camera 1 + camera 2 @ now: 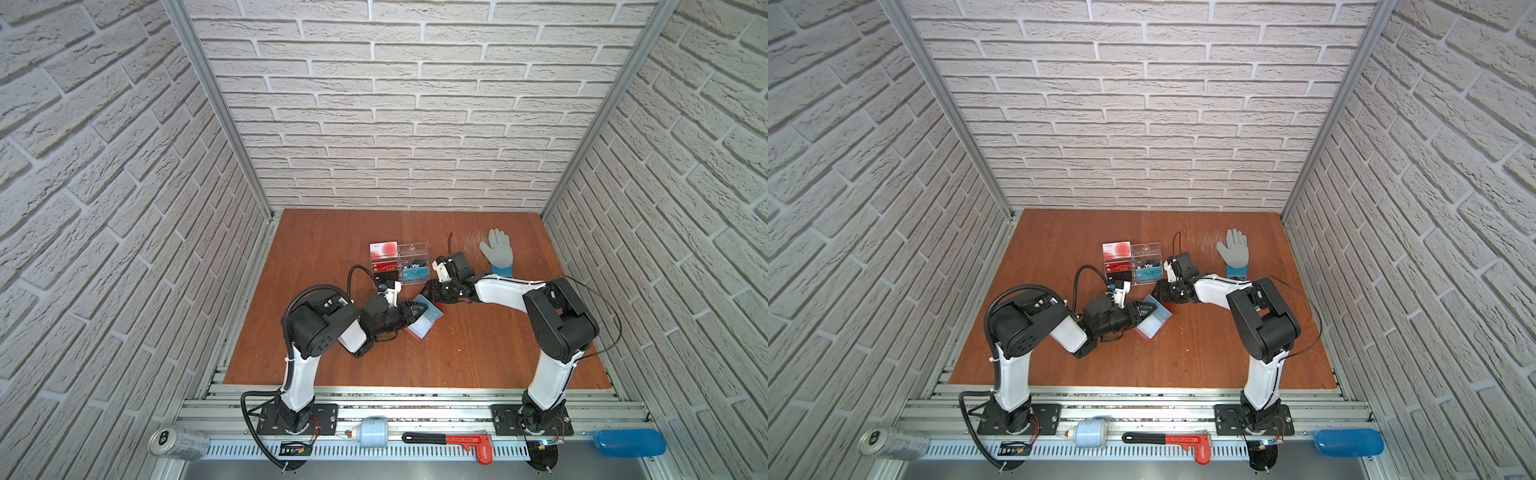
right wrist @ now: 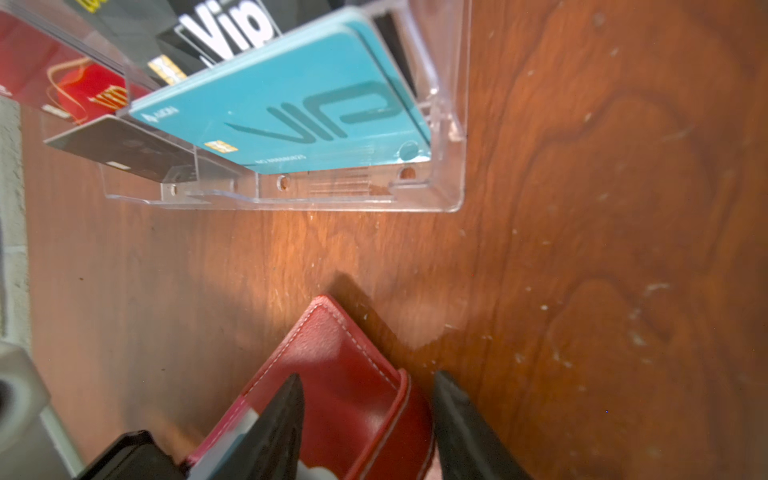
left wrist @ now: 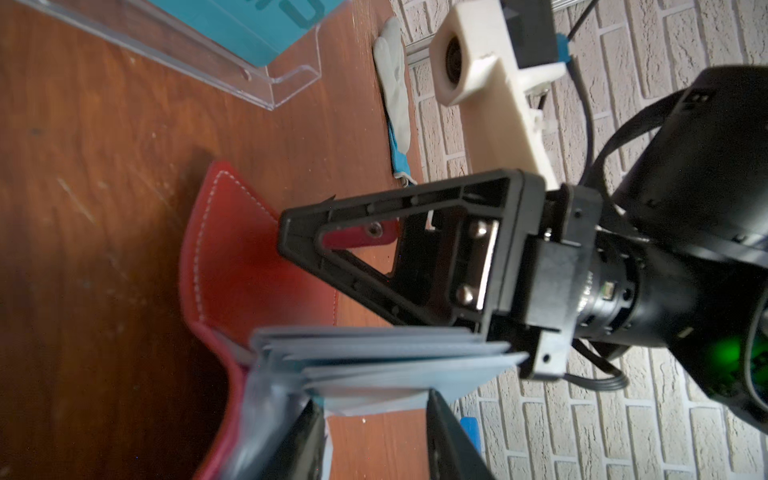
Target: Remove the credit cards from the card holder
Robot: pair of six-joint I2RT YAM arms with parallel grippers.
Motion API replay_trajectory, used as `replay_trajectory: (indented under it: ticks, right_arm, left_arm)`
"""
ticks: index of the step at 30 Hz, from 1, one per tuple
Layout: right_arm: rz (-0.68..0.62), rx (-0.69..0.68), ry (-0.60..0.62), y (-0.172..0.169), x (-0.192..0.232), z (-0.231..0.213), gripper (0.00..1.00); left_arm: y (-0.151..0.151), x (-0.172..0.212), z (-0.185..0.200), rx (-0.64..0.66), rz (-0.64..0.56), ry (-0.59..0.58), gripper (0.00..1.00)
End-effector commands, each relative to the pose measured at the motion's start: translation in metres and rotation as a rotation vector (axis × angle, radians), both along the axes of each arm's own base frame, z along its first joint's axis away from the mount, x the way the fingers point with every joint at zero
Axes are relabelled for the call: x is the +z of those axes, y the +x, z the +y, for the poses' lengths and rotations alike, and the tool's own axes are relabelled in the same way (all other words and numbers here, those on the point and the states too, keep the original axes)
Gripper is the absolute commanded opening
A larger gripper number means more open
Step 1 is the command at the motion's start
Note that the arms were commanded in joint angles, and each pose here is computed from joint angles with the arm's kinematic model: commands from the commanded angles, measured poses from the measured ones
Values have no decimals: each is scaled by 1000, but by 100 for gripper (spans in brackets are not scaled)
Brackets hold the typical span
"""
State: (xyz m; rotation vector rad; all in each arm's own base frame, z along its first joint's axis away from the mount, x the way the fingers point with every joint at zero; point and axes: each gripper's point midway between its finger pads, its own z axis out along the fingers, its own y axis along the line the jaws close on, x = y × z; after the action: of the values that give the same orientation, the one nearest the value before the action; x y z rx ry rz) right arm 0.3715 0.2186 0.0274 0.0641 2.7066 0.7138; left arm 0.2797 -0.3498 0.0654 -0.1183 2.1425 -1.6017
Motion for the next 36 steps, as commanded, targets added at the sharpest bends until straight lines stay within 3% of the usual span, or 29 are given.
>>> replay_trajectory:
  ticks: [1, 22, 36]
  right_arm:
    - [148, -8, -85, -39, -27, -19, 57]
    - [52, -42, -65, -35, 7, -35, 81]
    - [-35, -27, -15, -35, 35, -35, 85]
  left_arm:
    - [7, 24, -2, 5, -85, -70, 40]
    - [22, -3, 8, 43, -37, -32, 40]
    - [39, 3, 8, 34, -44, -1, 39]
